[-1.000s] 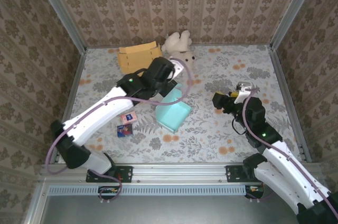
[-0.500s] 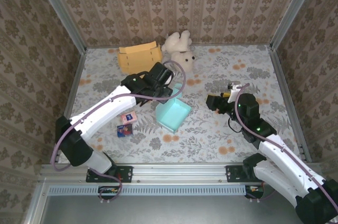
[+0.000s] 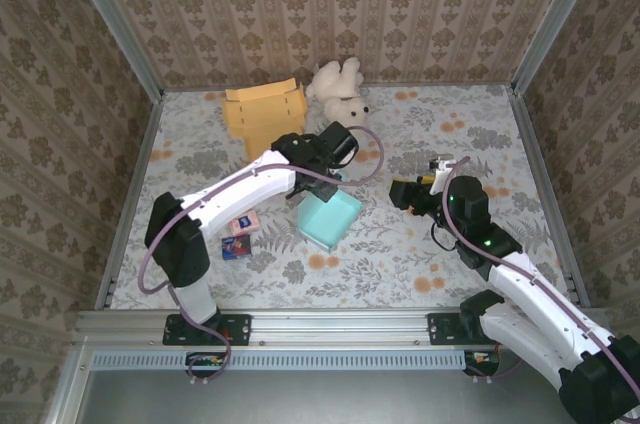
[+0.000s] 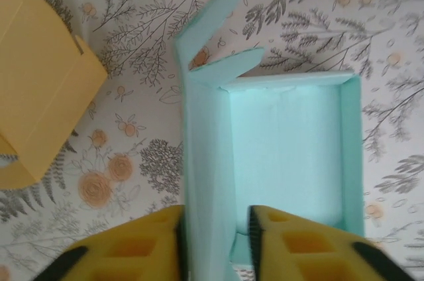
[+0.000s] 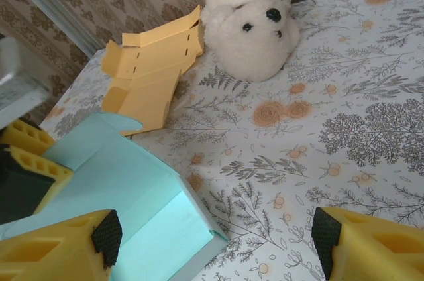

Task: Fold the paper box

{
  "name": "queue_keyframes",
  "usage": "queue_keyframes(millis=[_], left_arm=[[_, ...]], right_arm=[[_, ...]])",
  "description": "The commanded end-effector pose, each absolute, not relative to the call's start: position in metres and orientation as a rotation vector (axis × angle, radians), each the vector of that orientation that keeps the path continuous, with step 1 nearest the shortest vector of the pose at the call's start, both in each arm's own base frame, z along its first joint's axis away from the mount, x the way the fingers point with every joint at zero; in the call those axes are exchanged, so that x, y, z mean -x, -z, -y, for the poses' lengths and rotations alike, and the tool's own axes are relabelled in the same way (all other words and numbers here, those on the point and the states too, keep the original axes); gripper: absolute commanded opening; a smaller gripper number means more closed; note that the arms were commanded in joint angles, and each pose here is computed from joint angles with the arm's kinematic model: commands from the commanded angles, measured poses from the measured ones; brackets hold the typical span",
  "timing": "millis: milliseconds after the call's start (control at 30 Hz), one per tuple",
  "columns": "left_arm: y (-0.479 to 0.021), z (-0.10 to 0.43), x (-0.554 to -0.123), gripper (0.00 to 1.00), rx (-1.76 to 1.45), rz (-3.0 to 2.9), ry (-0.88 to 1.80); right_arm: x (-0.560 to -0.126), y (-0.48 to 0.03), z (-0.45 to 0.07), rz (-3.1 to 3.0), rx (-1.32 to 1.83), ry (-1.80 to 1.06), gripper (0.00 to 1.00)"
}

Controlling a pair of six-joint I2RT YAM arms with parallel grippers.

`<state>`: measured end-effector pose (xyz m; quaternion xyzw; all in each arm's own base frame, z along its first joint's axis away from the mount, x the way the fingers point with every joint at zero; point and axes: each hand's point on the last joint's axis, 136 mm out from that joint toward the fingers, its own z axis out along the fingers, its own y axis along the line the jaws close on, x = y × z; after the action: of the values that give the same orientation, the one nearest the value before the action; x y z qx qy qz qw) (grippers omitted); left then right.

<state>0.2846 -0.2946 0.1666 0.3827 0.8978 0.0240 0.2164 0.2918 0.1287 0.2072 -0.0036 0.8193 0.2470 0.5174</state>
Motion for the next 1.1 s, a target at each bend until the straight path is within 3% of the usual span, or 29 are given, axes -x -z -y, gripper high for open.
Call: queue_keyframes(millis=[0, 100, 300, 500, 767, 1067], left_arm=[[-0.182, 0.293, -0.288, 0.13, -1.172, -2.424, -0.116], [-0.192, 0.303, -0.287, 0.00, -1.274, -2.361, -0.076], [-0.211, 0.312, -0.275, 0.00, -1.571, -2.116, -0.064], [-0.236, 0.317, -0.243, 0.00, -1.838, -1.664, 0.052], [-0.262, 0.301, -0.217, 0.00, -1.896, -1.337, 0.091], [-0.246, 0.298, -0.202, 0.00, -1.895, -1.263, 0.145]], right_arm=[[-0.295, -0.211, -0.133, -1.926, 0.065, -0.596, 0.80], [-0.301, -0.204, -0.140, -1.894, 0.135, -0.584, 0.79], [-0.306, -0.198, -0.161, -1.889, 0.310, -0.605, 0.77], [-0.299, -0.202, -0.172, -1.767, 0.433, -0.625, 0.65], [-0.282, -0.207, -0.196, -1.665, 0.617, -0.686, 0.50], [-0.257, -0.185, -0.239, -1.604, 0.928, -0.626, 0.49]])
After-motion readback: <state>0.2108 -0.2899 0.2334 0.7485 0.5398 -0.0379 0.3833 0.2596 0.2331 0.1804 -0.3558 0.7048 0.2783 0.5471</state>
